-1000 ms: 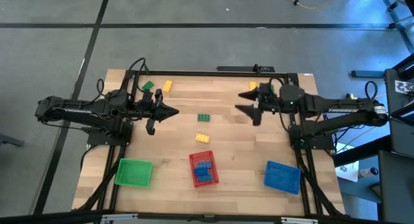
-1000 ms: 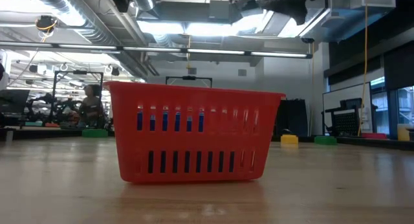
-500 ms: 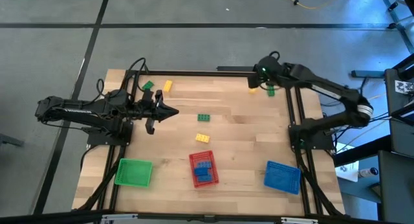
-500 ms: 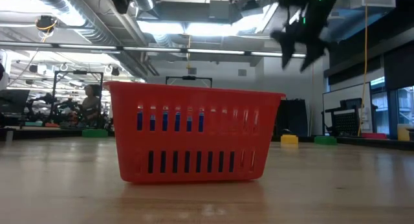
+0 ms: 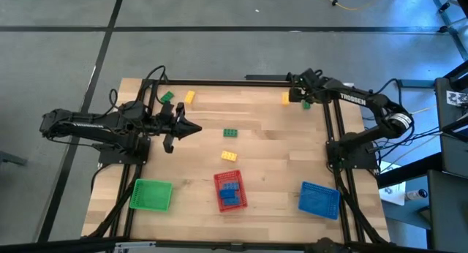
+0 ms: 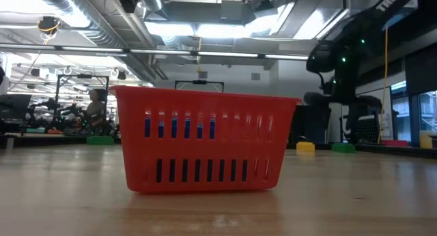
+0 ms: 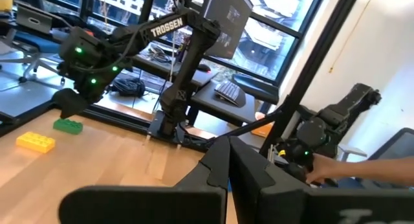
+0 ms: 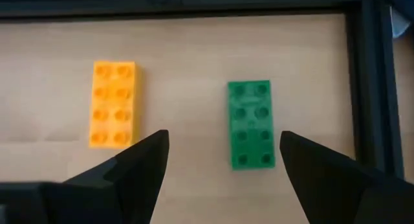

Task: Sort & place blocks by color
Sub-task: Put the top right green game piece into the blue bin

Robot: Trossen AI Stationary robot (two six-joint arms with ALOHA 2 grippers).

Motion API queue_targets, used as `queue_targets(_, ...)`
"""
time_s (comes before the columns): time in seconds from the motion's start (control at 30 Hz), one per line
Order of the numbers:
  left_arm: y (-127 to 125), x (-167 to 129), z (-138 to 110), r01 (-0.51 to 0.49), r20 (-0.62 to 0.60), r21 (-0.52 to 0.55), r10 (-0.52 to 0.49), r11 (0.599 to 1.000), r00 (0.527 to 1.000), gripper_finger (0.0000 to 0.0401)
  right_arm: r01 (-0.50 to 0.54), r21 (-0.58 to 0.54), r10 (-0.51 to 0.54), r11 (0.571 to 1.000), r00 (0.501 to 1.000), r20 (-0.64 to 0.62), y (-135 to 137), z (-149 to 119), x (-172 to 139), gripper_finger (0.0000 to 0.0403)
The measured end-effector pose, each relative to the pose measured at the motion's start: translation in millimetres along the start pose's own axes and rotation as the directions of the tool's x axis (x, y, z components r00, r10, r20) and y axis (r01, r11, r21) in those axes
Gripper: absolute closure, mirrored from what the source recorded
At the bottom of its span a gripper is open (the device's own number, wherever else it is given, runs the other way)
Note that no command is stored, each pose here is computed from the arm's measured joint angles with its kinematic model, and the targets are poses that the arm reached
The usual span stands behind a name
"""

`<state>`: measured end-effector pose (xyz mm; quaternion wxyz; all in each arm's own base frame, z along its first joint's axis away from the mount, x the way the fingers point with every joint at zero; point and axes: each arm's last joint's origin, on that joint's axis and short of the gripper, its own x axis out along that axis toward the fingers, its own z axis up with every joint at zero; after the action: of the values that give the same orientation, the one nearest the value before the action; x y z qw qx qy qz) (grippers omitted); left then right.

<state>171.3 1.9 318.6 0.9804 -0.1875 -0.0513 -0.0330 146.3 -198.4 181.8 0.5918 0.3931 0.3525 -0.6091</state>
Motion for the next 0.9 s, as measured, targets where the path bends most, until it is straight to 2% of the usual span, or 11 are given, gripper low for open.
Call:
queue_targets(0.13, 3, 0, 1, -0.018, 0.008, -0.006, 0.018, 1.000, 1.000, 0.0401, 0.037, 0.027, -0.037, 0.999, 0.999, 0.017, -10, 1, 7, 0.0105)
queue_targets(0.33, 7, -1, 3, -0.047, 0.019, -0.014, 0.047, 0.999, 0.999, 0.0401, 0.034, -0.007, -0.034, 0.999, 0.999, 0.017, -7, 5, 22, 0.0105)
queue_targets(0.53, 10, -1, 4, -0.054, 0.022, -0.026, 0.055, 0.998, 0.998, 0.0401, 0.090, -0.046, -0.090, 0.995, 0.996, 0.020, 1, 6, 33, 0.0105)
queue_targets(0.67, 10, -1, 4, -0.056, 0.022, -0.026, 0.057, 0.998, 0.998, 0.0401, 0.100, -0.027, -0.100, 0.995, 0.995, 0.002, 5, 9, 38, 0.0105)
queue_targets(0.9, 10, -1, 4, -0.055, 0.022, -0.026, 0.056, 0.998, 0.998, 0.0401, 0.117, -0.060, -0.121, 0.991, 0.990, -0.072, 13, 13, 47, 0.0105)
